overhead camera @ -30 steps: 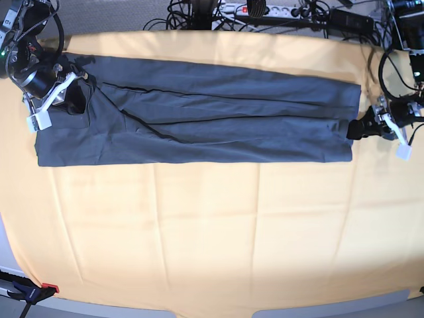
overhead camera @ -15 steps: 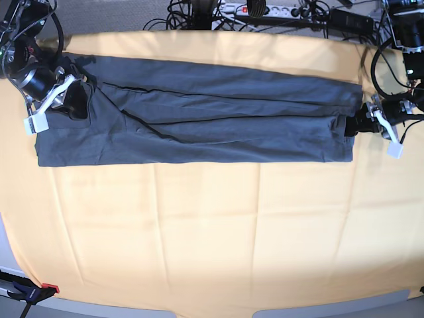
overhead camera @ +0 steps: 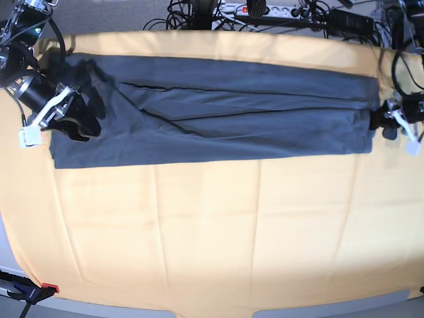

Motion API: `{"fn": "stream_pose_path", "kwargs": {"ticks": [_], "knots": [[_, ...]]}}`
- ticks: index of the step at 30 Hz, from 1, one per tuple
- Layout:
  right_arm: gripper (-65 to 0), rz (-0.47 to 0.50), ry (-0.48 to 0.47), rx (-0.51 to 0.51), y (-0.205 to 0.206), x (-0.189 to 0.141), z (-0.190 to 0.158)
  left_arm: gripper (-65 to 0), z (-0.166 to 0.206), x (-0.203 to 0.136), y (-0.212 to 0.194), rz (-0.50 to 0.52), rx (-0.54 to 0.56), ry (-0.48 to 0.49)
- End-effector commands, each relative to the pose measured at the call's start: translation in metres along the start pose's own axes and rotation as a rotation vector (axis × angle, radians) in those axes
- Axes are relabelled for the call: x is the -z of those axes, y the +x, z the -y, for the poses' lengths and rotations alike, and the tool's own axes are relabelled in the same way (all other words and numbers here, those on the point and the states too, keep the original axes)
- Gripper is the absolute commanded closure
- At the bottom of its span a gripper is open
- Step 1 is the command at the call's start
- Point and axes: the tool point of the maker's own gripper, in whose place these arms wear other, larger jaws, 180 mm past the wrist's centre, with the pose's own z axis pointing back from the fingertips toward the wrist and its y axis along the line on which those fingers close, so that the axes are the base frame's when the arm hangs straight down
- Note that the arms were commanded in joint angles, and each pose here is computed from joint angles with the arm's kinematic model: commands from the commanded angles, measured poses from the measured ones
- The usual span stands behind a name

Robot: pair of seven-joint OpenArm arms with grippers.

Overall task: Fold the T-shirt properly
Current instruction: 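Fold the strip end with the left gripper toward the right gripper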

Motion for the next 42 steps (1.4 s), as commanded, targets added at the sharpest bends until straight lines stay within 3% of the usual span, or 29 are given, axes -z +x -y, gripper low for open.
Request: {"fn": "stream_pose_path", "kwargs": {"ticks": [1,6,16,29,39,42], "knots": [[-25.7,0.028,0.011,-0.027,0.012,-0.004,-0.002,0.0,0.002,-0.023,0.031,0.071,0.049,0.021],[-25.7,0.018,0.011,-0.021,0.008,-0.004,-0.003,0.0,0.009,-0.040,0.039,0.065,0.049,-0.008],[-25.7,0.021,0.013,-0.018,0.008,-0.003,-0.004,0.0,0.031,-0.015,0.028,0.049,0.061,-0.082],[-25.7,0.019,0.010,-0.018,0.007,-0.003,-0.003,0.0,0.151,0.025,0.029,0.117,0.373,-0.306],[-25.7,0.019,0.010,-0.019,0.007,-0.003,-0.003,0.0,0.207,0.079,-0.012,0.088,0.365,-0.530],[-25.7,0.019,0.010,-0.019,0.007,-0.003,-0.003,0.0,0.221,0.086,-0.012,0.128,0.351,-0.581]]}}
